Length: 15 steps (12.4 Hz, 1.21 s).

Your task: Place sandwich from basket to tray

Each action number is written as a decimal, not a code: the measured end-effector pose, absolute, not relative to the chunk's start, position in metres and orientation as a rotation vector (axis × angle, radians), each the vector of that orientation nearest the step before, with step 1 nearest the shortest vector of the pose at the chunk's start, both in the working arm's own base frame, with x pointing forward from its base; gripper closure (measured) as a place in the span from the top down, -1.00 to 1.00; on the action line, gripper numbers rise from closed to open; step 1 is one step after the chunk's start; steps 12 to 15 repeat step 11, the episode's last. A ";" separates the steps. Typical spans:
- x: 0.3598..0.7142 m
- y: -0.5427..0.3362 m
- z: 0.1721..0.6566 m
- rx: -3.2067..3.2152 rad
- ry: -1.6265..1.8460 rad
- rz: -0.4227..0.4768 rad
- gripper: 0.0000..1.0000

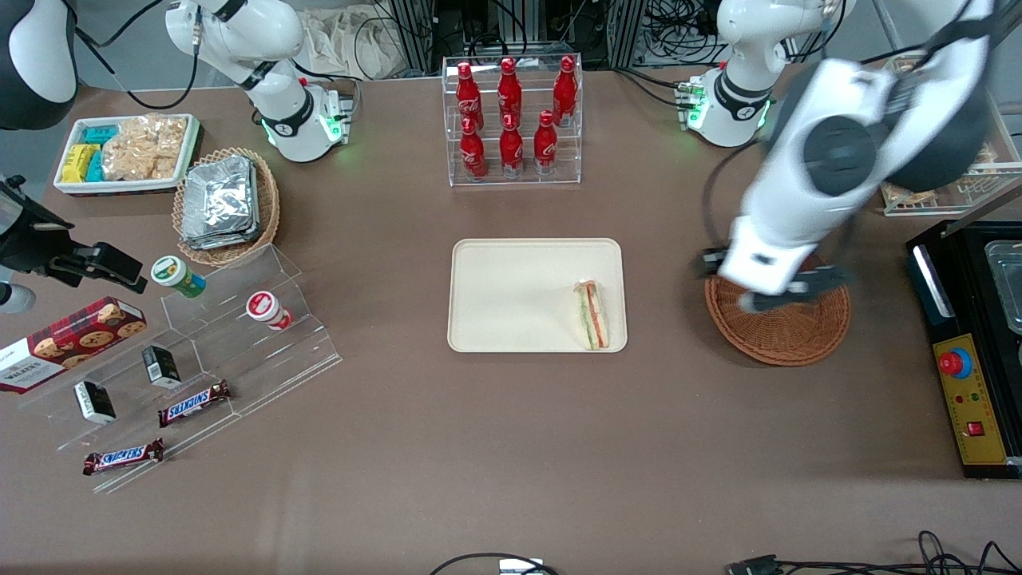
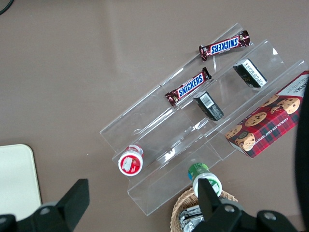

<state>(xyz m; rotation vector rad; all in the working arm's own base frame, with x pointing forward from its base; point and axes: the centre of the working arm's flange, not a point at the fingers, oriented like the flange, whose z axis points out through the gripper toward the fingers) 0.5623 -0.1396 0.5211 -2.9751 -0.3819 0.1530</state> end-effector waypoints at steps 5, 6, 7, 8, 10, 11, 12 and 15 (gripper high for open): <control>0.555 -0.023 0.544 -2.999 -0.402 0.120 1.00; 0.552 -0.019 0.550 -3.030 -0.410 0.114 1.00; 0.549 -0.014 0.557 -3.064 -0.422 0.107 1.00; 0.547 -0.010 0.563 -3.088 -0.415 0.096 1.00; 0.542 -0.006 0.574 -3.114 -0.351 0.069 1.00; 0.541 -0.005 0.577 -3.120 -0.323 0.062 1.00; 0.541 -0.005 0.577 -3.120 -0.323 0.062 1.00; 0.541 -0.005 0.577 -3.120 -0.323 0.062 1.00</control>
